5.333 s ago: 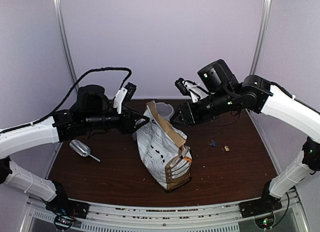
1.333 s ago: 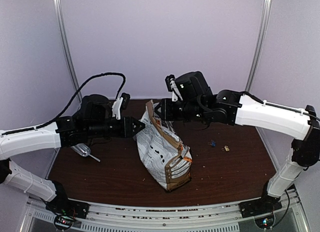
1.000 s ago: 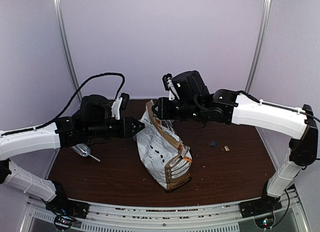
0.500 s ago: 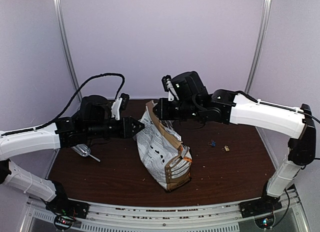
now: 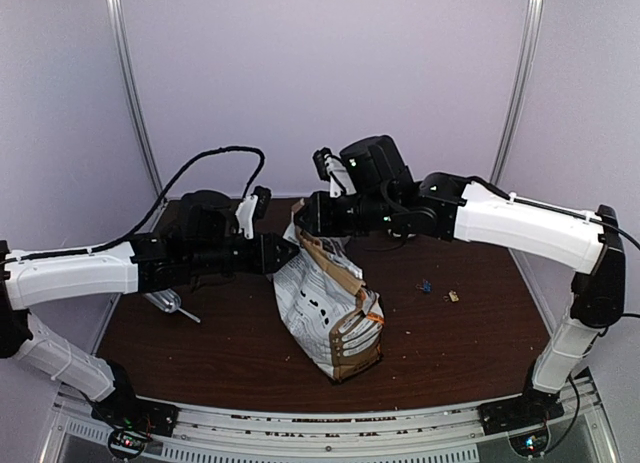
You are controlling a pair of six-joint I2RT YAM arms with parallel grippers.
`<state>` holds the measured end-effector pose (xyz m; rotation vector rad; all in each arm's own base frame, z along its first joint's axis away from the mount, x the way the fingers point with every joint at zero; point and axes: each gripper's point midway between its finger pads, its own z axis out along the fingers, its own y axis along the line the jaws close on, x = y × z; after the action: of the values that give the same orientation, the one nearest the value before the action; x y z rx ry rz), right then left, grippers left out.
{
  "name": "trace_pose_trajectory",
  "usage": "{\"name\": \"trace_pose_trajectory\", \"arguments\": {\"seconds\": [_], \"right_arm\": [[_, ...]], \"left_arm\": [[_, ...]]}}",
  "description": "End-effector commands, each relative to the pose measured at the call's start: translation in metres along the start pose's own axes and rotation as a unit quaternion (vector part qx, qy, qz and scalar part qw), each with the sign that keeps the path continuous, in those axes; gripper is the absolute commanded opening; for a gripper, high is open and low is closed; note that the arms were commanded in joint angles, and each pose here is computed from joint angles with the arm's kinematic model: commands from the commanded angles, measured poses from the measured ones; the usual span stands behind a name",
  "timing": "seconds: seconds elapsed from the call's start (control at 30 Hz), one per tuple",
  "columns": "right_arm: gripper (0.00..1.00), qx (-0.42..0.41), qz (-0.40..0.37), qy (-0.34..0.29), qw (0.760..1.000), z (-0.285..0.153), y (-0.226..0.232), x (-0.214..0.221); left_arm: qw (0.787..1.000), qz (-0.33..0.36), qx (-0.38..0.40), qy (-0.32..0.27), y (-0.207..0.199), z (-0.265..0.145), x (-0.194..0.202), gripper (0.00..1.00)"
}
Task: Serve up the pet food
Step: Adjust the pet food bag at the center of the board.
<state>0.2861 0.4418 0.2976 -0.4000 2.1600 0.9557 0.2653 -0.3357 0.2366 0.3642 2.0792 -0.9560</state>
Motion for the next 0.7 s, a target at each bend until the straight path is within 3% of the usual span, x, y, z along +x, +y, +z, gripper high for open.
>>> {"name": "trace_pose_trajectory", "arguments": {"seconds": [0.0,0.33,0.67], "right_arm": [[0.17,-0.010,-0.024,0.013,1.000,-0.002,0.008,0.000],[0.10,-0.014,-0.083,0.065,0.994,0.005,0.016,0.007],[0.09,-0.021,-0.117,0.106,0.987,0.008,0.019,0.024]], "left_arm": [[0.998,0.024,0.026,-0.043,-0.019,0.001,-0.029,0.31],[0.997,0.044,0.043,-0.036,-0.023,0.005,-0.024,0.31],[0.987,0.103,0.109,-0.052,-0.032,0.003,-0.030,0.31]]}}
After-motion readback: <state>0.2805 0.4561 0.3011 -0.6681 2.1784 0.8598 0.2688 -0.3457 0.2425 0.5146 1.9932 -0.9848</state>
